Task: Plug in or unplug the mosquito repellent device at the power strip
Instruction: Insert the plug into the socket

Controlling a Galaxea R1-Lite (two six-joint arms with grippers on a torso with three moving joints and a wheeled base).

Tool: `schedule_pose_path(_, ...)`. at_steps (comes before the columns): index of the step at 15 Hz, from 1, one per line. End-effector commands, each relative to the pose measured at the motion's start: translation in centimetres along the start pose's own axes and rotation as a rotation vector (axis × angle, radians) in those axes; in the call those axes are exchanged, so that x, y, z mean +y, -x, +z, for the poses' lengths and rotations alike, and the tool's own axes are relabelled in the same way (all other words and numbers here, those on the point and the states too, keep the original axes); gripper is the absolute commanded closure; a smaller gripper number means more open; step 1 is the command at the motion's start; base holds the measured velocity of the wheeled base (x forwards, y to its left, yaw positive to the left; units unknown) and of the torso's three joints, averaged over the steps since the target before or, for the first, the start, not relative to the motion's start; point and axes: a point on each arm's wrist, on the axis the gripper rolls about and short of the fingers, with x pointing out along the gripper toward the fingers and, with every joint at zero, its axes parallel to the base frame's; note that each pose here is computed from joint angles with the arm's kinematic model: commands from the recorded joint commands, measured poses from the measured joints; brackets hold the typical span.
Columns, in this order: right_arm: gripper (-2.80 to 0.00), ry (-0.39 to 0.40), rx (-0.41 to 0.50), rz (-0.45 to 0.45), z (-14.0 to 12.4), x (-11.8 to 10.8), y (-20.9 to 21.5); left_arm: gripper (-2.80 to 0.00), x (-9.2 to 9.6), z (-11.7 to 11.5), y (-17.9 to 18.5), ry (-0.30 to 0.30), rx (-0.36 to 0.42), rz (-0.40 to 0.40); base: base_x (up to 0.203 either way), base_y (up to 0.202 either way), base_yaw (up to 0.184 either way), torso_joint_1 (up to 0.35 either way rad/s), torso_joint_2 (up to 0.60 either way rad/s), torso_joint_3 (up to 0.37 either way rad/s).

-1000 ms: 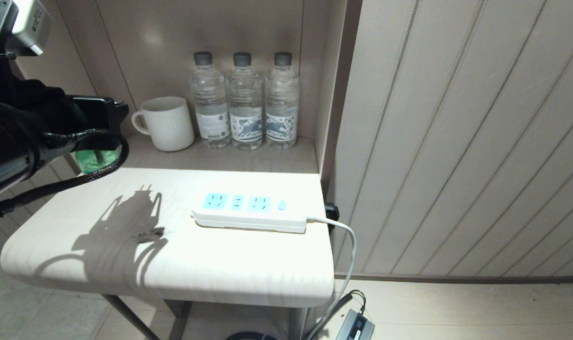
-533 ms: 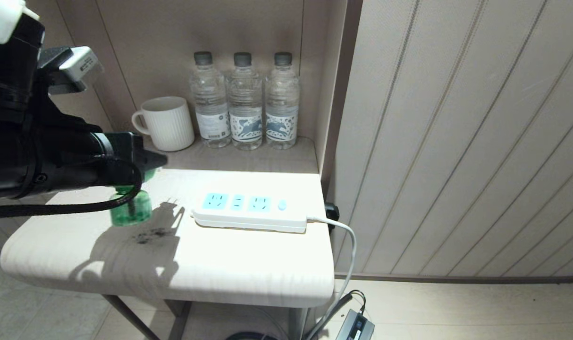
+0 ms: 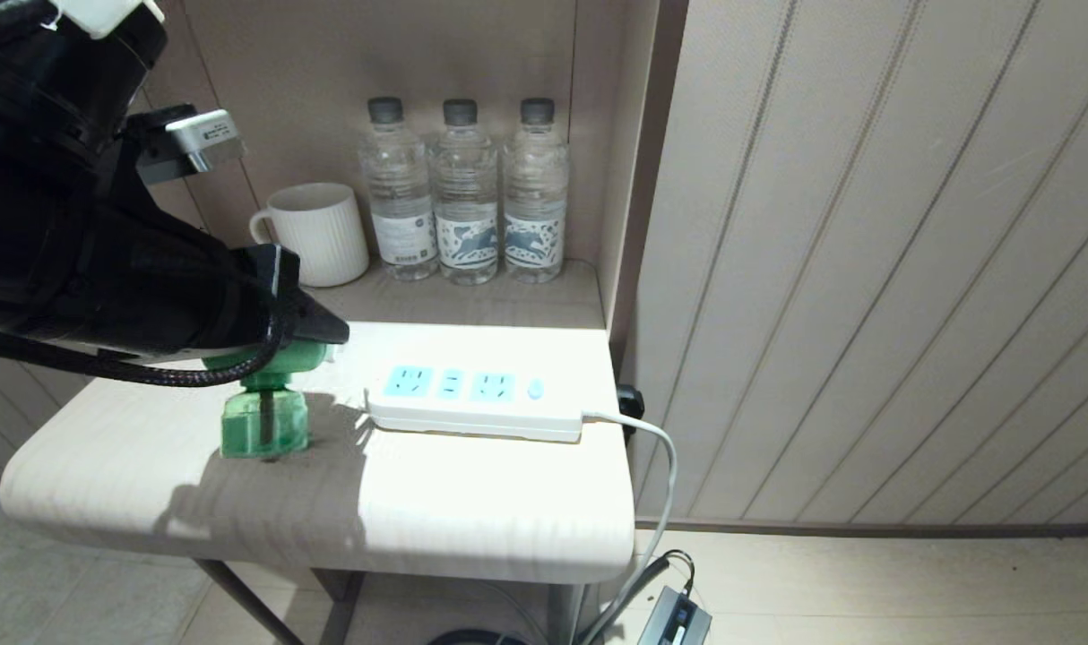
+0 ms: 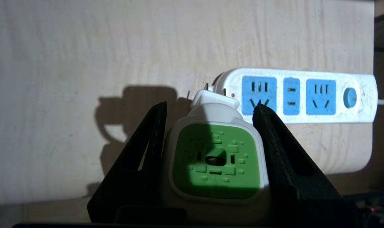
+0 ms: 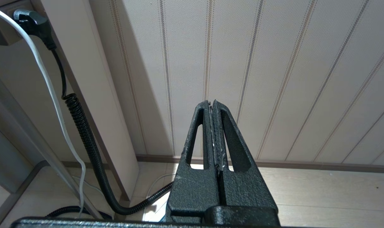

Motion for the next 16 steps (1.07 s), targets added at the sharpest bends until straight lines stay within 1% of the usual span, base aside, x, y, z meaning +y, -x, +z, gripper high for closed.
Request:
schedule_pose_path(1,0.0,0.0,-0.003,0.0,0.0,0.0,0.0,0.0,-0.2,0.1,-0.5,0.0,0.029,0.007,0.0,0.0,0.0,0.0,0.0,0.0)
schedule_pose_path(3,0.0,0.0,-0.003,0.0,0.0,0.0,0.0,0.0,-0.5,-0.1,-1.0,-0.015,0.061,0.009,0.0,0.0,0.0,0.0,0.0,0.0)
schedule_pose_path(5,0.0,0.0,-0.003,0.0,0.0,0.0,0.0,0.0,-1.5,-0.8,-1.6,-0.055,0.123,0.005,0.0,0.0,0.0,0.0,0.0,0.0)
schedule_pose_path(6,0.0,0.0,-0.003,0.0,0.0,0.0,0.0,0.0,-1.7,-1.1,-1.8,-0.067,0.14,0.003,0.0,0.0,0.0,0.0,0.0,0.0)
schedule_pose_path(9,0.0,0.0,-0.003,0.0,0.0,0.0,0.0,0.0,-2.6,-1.5,-2.5,-0.074,0.17,-0.006,0.0,0.0,0.0,0.0,0.0,0.0)
schedule_pose_path(11,0.0,0.0,-0.003,0.0,0.0,0.0,0.0,0.0,-3.0,-1.7,-2.5,-0.071,0.174,-0.014,0.0,0.0,0.0,0.0,0.0,0.0)
schedule_pose_path(16,0.0,0.0,-0.003,0.0,0.0,0.0,0.0,0.0,-2.4,-1.4,-0.2,-0.057,0.124,-0.039,0.0,0.0,0.0,0.0,0.0,0.0)
